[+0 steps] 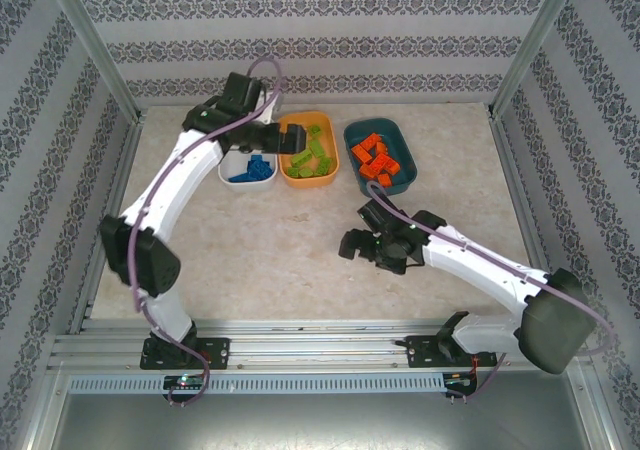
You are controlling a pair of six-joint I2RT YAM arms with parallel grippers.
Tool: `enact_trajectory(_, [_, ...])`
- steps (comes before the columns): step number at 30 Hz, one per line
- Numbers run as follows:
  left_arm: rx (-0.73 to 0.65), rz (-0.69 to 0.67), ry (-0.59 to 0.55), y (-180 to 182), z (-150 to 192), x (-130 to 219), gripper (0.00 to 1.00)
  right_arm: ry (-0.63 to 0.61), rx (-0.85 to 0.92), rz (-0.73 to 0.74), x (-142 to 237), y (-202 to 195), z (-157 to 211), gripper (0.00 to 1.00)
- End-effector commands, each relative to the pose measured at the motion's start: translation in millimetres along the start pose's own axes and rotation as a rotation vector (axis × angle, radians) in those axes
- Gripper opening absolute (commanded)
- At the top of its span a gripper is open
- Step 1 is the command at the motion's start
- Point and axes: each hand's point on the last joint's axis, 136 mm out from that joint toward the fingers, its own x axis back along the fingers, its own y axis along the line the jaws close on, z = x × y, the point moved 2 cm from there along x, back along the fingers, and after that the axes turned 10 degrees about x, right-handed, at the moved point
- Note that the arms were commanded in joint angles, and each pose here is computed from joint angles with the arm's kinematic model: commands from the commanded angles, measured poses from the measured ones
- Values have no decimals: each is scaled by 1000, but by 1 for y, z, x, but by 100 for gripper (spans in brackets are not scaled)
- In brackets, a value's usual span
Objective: Sort the legos into containers by color
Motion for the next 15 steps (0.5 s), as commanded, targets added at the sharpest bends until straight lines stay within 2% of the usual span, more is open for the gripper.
enact_trajectory(1, [43,-73,-36,14,27,44,100,-121,128,-25,13,15,-35,98])
enact_trajectory(10, [92,-185,-213,56,91,127,100,-401,321,-66,58,37,-105,98])
enact_trajectory(15, [114,-194,-408,75,111,159,100,-677,539,26,113,41,-140,98])
